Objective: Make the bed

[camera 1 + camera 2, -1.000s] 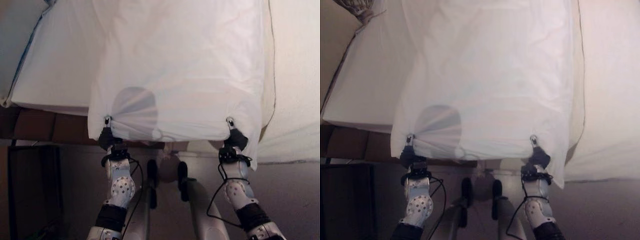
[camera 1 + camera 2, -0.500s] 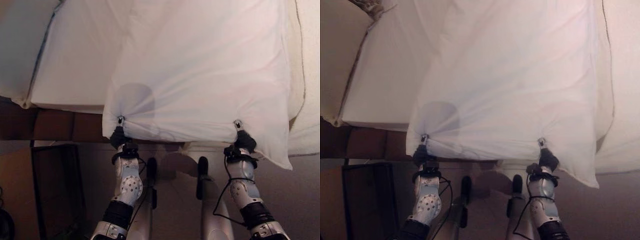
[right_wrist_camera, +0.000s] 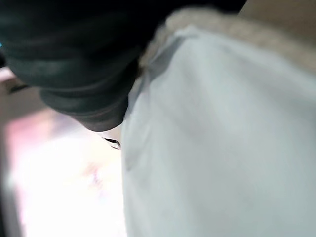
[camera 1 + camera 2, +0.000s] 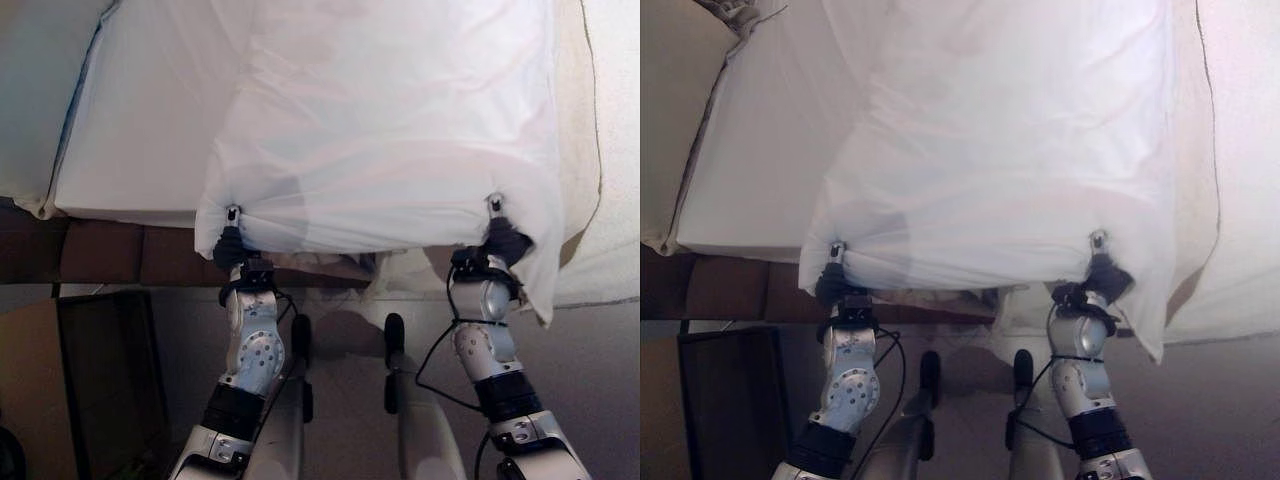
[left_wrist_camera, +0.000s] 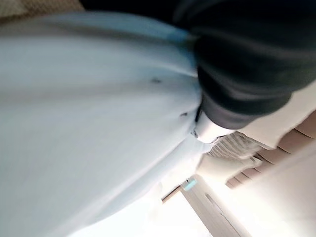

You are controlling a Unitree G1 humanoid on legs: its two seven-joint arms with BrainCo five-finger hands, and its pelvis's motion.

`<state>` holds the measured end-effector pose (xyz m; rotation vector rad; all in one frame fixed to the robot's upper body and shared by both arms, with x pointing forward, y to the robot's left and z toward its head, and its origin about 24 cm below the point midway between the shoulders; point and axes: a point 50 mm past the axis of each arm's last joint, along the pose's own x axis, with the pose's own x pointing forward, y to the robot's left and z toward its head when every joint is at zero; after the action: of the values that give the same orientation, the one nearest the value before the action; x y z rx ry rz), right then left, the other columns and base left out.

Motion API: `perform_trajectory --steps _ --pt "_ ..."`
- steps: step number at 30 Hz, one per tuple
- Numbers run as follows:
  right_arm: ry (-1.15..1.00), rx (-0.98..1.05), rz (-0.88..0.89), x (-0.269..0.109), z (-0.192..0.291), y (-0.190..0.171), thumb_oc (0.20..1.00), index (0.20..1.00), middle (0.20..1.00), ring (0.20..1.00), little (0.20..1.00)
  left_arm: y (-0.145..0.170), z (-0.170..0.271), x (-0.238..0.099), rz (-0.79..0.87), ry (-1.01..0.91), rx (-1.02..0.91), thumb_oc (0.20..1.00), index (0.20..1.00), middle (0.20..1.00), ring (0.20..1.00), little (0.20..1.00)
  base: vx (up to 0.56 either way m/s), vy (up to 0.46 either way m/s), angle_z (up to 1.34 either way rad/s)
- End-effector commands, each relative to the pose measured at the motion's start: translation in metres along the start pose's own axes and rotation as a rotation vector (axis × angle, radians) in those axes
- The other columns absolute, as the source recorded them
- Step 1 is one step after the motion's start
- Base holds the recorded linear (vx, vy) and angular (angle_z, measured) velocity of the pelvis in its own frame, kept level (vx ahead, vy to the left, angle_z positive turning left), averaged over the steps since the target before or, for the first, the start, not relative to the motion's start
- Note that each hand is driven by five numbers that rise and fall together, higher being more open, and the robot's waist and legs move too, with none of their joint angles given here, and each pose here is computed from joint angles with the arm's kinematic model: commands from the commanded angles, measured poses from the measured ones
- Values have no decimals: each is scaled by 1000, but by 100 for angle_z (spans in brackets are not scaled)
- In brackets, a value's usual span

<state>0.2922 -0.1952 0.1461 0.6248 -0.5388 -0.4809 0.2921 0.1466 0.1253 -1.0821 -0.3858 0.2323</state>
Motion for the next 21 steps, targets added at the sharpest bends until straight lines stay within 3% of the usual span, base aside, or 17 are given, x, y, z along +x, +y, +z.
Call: perform_trajectory --steps 1,4,6,8,9,10,14,17,21 --pt "-271 -89 -27 10 51 -29 200 200 200 200 200 11 92 13 -71 -423 12 200 200 200 200 200 -89 -1 -5" --pt "-192 -118 26 -1 42 -45 200 200 200 200 200 38 87 4 0 -373 18 200 200 200 200 200 -56 -6 -15" --pt "-9 -124 16 -17 15 -74 200 200 200 200 200 74 77 -8 121 -287 44 200 200 200 200 200 -43 -24 -10" --pt "-8 -122 17 -17 15 -74 200 200 200 200 200 74 77 -8 120 -287 44 200 200 200 200 200 -19 -11 0" --pt "158 -126 -35 -31 -12 -97 200 200 200 200 200 106 68 -18 254 -214 102 200 200 200 200 200 -36 -22 2" --pt "245 -125 -56 -41 -26 -108 200 200 200 200 200 117 61 -23 314 -188 79 200 200 200 200 200 -54 -23 5" --pt "564 -286 -252 -82 -72 -168 200 200 200 200 200 174 44 -41 569 -34 260 200 200 200 200 200 -20 -6 0" --pt "815 -537 -298 -108 -88 -213 200 200 200 200 200 232 35 -70 835 158 485 200 200 200 200 200 1 -1 1" --pt "930 -613 -381 -129 -87 -238 200 200 200 200 200 253 34 -94 916 278 585 200 200 200 200 200 5 3 1"
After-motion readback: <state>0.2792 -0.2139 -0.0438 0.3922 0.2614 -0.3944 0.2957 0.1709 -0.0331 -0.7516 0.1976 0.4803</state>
